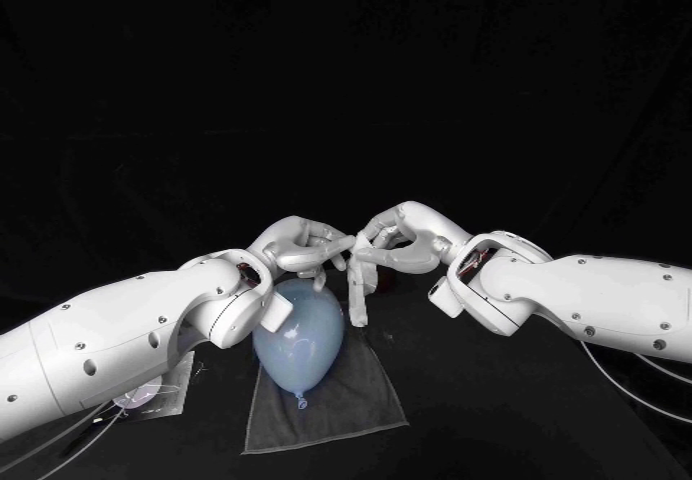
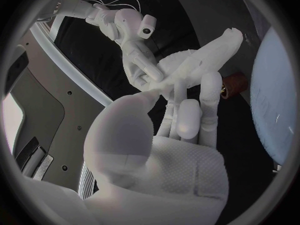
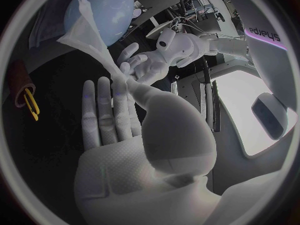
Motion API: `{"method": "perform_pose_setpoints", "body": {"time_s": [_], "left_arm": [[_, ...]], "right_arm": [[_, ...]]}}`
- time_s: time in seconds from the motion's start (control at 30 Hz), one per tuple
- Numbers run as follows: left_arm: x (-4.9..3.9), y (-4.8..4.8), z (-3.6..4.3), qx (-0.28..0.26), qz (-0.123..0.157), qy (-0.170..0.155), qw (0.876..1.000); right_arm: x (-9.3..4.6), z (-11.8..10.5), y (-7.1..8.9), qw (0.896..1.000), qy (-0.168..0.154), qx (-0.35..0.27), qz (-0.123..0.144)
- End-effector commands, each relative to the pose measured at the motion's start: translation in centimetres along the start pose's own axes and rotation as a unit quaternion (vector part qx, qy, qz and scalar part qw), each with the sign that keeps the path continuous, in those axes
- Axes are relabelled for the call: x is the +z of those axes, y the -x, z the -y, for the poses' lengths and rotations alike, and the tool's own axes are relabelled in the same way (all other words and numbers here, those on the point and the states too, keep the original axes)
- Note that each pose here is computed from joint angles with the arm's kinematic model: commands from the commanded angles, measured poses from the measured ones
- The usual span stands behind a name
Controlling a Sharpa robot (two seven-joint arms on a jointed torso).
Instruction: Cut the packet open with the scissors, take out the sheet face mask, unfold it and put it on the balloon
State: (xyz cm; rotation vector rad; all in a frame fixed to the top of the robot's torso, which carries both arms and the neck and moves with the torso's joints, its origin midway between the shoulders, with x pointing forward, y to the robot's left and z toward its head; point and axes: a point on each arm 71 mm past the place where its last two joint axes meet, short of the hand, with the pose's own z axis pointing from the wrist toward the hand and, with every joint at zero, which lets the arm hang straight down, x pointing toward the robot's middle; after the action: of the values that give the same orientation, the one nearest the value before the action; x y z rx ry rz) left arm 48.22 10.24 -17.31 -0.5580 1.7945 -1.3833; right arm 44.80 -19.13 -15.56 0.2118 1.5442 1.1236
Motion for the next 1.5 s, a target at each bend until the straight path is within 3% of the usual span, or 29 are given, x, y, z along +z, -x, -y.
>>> {"method": "perform_pose_setpoints", "body": {"time_s": [0.03, 0.77, 1.5], "left_arm": [[-0.02, -0.47, 0.4, -0.01, -0.025, -0.019, 0.999], [0.12, -0.22, 0.18, 0.005, -0.016, -0.011, 1.0], [-0.34, 1.77, -0.88, 0.006, 0.017, 0.008, 1.0]], "right_arm": [[0.1, 0.0, 0.0, 1.0, 0.001, 0.0, -0.002], [-0.2, -0.6, -0.4, 1.0, 0.011, 0.015, -0.01], [-0.6, 0.0, 0.3, 0.999, -0.008, 0.034, 0.004]]}}
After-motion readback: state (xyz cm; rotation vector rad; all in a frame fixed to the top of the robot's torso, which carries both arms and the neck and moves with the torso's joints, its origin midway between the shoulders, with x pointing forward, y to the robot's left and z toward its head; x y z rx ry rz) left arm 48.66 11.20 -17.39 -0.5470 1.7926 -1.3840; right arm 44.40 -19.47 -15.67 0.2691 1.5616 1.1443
